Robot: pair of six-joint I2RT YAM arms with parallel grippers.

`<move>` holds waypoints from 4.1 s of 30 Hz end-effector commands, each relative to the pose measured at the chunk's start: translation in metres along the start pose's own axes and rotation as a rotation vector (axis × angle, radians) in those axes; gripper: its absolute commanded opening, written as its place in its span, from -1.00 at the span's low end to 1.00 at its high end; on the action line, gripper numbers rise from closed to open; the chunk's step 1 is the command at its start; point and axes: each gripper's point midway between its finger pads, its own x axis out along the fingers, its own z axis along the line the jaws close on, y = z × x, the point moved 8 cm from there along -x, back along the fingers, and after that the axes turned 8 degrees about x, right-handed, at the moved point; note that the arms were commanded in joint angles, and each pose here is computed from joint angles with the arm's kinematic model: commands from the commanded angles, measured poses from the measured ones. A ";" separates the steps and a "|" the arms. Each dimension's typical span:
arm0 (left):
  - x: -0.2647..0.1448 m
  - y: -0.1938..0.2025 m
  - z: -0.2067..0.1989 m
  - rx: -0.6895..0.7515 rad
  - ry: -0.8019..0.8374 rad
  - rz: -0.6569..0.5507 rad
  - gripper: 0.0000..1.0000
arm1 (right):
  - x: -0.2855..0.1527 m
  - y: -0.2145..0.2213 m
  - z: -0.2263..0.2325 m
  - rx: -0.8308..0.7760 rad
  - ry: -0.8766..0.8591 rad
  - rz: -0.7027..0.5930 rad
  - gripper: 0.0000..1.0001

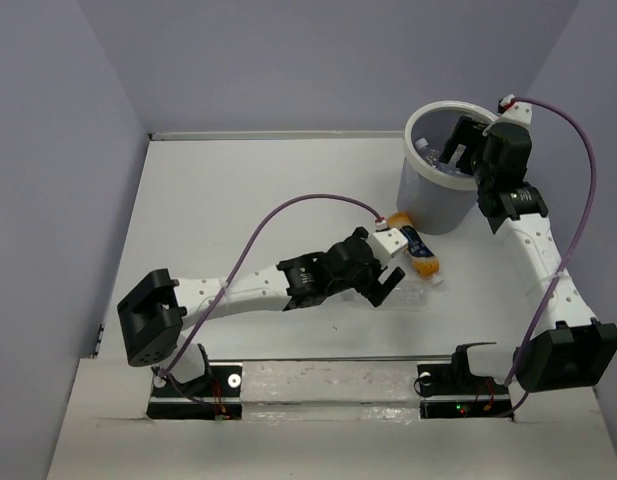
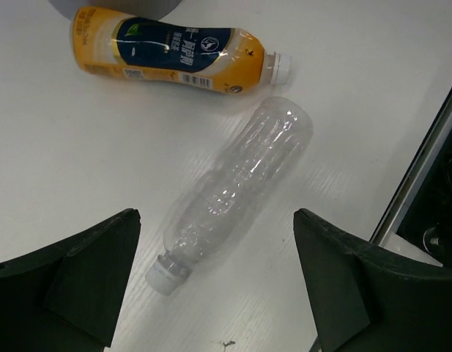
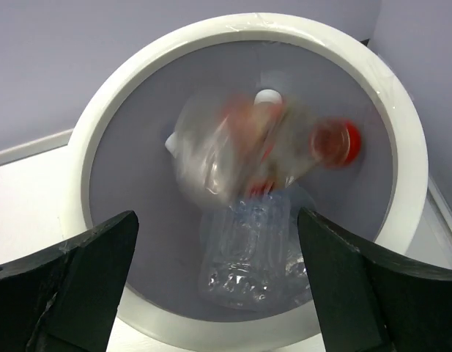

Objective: Put the plastic bottles in the bin

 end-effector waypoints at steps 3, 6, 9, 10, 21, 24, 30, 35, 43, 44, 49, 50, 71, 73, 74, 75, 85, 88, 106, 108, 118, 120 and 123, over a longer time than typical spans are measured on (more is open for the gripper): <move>0.026 -0.002 -0.011 0.219 0.016 0.031 0.98 | -0.035 -0.017 0.013 0.042 -0.157 -0.012 0.88; 0.038 0.008 -0.017 0.262 0.058 0.074 0.98 | -0.052 -0.009 0.020 0.075 -0.279 0.031 0.86; 0.049 0.021 -0.022 0.293 0.097 0.118 0.98 | -0.063 0.005 0.016 0.090 -0.310 0.054 0.85; 0.051 0.024 -0.021 0.302 0.088 0.131 0.98 | -0.073 0.003 0.015 0.093 -0.325 0.037 0.84; 0.074 0.078 -0.016 0.330 0.016 0.321 0.73 | -0.104 0.051 0.011 0.157 -0.501 0.181 0.73; 0.069 0.085 -0.013 0.324 -0.002 0.343 0.47 | -0.107 0.058 0.006 0.164 -0.485 0.178 0.73; 0.045 0.082 -0.010 0.250 -0.028 0.305 0.10 | -0.125 0.057 0.002 0.174 -0.510 0.142 0.73; 0.007 0.061 -0.006 0.165 -0.050 0.206 0.01 | -0.134 0.073 0.000 0.186 -0.557 0.196 0.79; -0.047 0.004 0.002 -0.039 -0.076 -0.153 -0.11 | -0.162 0.100 0.017 0.274 -0.922 0.382 0.92; -0.050 0.000 0.002 -0.059 -0.072 -0.180 -0.11 | -0.164 0.100 0.018 0.281 -0.942 0.390 0.92; -0.053 -0.020 0.004 -0.098 -0.064 -0.248 -0.11 | -0.171 0.099 0.021 0.280 -1.003 0.425 0.93; -0.054 -0.024 0.004 -0.103 -0.060 -0.266 -0.11 | -0.172 0.100 0.021 0.280 -1.009 0.434 0.94; -0.076 -0.040 0.008 -0.135 -0.051 -0.409 0.62 | -0.157 0.047 0.048 0.388 -1.032 0.203 -0.13; -0.082 -0.041 0.011 -0.146 -0.062 -0.411 0.70 | -0.150 0.038 0.052 0.391 -1.028 0.191 -0.15; -0.085 -0.042 0.012 -0.156 -0.073 -0.410 0.76 | -0.149 0.033 0.055 0.388 -1.030 0.179 -0.16; -0.092 -0.044 0.014 -0.164 -0.084 -0.411 0.92 | -0.151 0.020 0.058 0.371 -1.036 0.138 -0.19; -0.170 -0.059 0.047 -0.288 -0.244 -0.482 0.98 | -0.103 -0.079 0.059 0.218 -0.563 -0.204 -0.20; -0.190 -0.053 0.057 -0.322 -0.327 -0.461 0.98 | -0.080 -0.085 0.041 0.219 -0.330 -0.276 -0.18; -0.225 -0.037 0.070 -0.432 -0.407 -0.528 0.98 | -0.005 -0.079 0.021 -0.057 0.097 -0.100 0.88; -0.227 -0.034 0.074 -0.459 -0.451 -0.521 0.98 | -0.007 -0.079 0.028 -0.061 0.032 -0.049 0.88; -0.212 -0.022 0.094 -0.558 -0.566 -0.471 0.98 | -0.066 0.047 0.117 -0.348 -0.224 0.185 0.33; -0.196 -0.012 0.096 -0.567 -0.509 -0.418 0.98 | -0.069 0.078 0.104 -0.347 -0.235 0.270 0.26; -0.186 -0.002 0.110 -0.593 -0.526 -0.386 0.98 | -0.068 0.107 0.087 -0.382 -0.196 0.334 0.25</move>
